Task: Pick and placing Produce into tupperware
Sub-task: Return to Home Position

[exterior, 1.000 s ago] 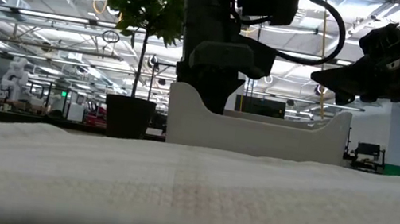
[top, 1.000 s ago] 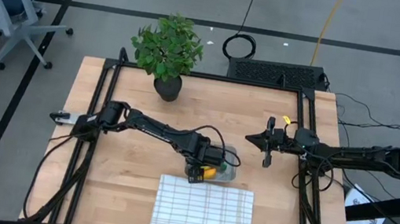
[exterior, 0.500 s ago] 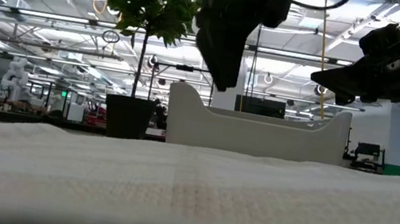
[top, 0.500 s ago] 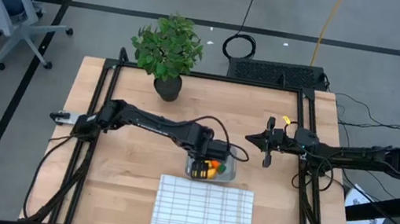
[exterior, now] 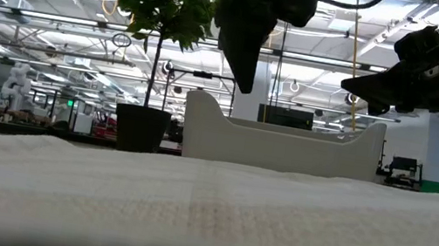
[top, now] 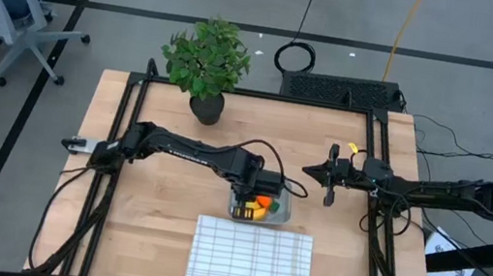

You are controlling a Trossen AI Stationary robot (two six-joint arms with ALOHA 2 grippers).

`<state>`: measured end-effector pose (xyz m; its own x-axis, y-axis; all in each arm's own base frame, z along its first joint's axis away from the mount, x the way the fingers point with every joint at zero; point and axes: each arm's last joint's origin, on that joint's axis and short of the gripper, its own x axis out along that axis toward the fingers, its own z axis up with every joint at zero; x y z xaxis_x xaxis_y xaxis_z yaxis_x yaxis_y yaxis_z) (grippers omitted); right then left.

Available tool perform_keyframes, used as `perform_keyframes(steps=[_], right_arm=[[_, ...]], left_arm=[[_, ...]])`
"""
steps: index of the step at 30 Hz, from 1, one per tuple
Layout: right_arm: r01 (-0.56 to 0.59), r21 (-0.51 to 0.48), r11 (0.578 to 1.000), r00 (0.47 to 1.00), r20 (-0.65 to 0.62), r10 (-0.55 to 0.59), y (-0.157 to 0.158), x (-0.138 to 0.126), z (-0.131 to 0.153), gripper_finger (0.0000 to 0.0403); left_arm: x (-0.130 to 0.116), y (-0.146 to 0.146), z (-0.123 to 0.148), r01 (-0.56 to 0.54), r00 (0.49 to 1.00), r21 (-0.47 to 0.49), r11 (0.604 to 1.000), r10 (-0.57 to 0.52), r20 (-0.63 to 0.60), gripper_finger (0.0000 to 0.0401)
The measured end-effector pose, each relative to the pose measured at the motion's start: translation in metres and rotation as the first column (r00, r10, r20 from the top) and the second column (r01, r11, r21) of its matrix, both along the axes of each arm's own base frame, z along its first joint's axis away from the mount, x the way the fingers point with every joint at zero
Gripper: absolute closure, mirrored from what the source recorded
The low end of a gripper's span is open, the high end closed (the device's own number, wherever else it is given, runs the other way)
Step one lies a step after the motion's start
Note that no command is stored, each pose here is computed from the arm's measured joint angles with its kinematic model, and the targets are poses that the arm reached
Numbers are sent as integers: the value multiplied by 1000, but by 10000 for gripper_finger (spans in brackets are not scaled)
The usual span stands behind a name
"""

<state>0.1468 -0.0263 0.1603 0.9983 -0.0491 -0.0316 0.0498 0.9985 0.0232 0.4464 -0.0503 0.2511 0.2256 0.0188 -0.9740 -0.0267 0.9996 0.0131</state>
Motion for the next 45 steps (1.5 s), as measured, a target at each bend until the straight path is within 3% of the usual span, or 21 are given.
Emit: perform_keyframes(steps=[7,13,21,27,32,35,41,45], right_arm=[[0,-8,1000,1000,12,0,0,0,1,403],[0,-12,1000,999,36,0,0,0,4,403],[1,-19,1000,997,72,1,0,-1,8,403],[-1,3,1000,996,94,1,0,-1,10,403],[-1,4,1000,995,98,0,0,-1,10,403],[-1,2,1000,995,99,0,0,-1,10,403],[-1,-1,1000,994,114,1,0,-1,12,403],[-1,-1,1000,994,113,1,0,-1,12,403]], left_arm=[[-2,-2,9,99,994,20,995,-99,33,397],[-18,-4,57,135,971,124,983,-156,182,400],[-66,-17,127,152,895,300,942,-260,362,400],[-113,-28,154,68,827,361,930,-255,502,401],[-157,-32,145,4,794,368,930,-226,564,401],[-180,-24,137,-52,746,336,940,-187,640,401],[-194,10,100,-79,703,266,961,-136,698,401],[-199,22,75,20,633,270,963,-221,742,401]])
